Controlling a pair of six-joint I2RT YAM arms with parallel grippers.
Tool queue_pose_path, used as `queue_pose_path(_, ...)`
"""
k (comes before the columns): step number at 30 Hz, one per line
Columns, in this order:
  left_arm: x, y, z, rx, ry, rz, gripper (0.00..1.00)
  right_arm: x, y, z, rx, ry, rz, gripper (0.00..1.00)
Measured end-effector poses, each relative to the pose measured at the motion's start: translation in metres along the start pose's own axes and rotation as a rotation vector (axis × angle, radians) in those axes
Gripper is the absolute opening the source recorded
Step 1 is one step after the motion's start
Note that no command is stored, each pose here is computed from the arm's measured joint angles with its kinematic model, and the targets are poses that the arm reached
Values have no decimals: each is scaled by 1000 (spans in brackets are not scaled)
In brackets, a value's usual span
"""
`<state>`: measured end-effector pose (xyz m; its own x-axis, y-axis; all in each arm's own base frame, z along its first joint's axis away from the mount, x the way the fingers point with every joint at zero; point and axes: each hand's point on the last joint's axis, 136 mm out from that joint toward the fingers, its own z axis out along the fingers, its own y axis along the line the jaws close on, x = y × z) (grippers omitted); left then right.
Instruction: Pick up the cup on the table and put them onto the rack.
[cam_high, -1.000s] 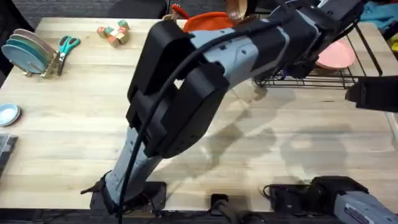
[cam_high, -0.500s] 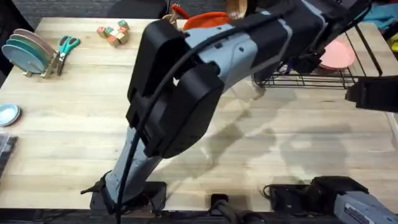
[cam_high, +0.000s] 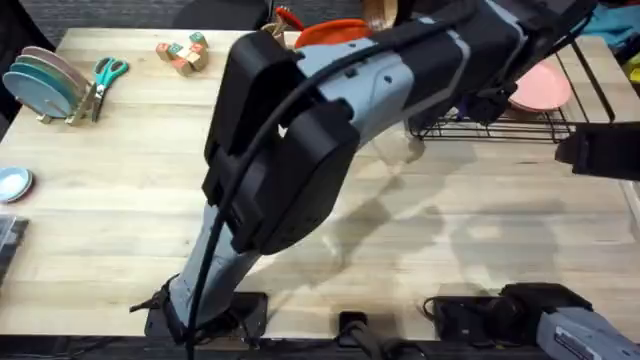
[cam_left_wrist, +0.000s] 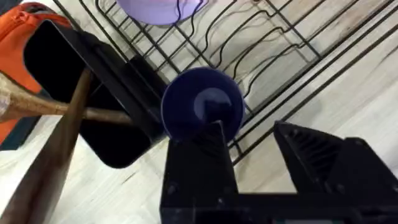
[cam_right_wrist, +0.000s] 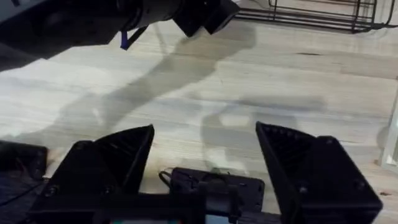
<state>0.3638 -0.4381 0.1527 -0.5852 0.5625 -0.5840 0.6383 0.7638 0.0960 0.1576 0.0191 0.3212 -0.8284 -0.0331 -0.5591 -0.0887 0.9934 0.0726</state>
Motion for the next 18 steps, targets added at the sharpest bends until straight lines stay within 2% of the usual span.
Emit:
queue_pose_path(2, 0, 0, -1, 0, 0, 3, 517, 0, 0, 0, 0, 0, 0, 992)
queue_pose_path(8, -11, 4, -24, 5, -37, 7, 543, 0, 0, 0, 0, 0, 0, 992)
queue_pose_path(9, -15, 6, -36, 7, -49, 11, 555, 0, 0, 0, 0, 0, 0, 992)
queue_pose_path(13, -16, 7, -40, 7, -54, 16, 558, 0, 0, 0, 0, 0, 0, 992)
queue_pose_path(18, -19, 12, -64, 8, -67, 29, 607, 0, 0, 0, 0, 0, 0, 992)
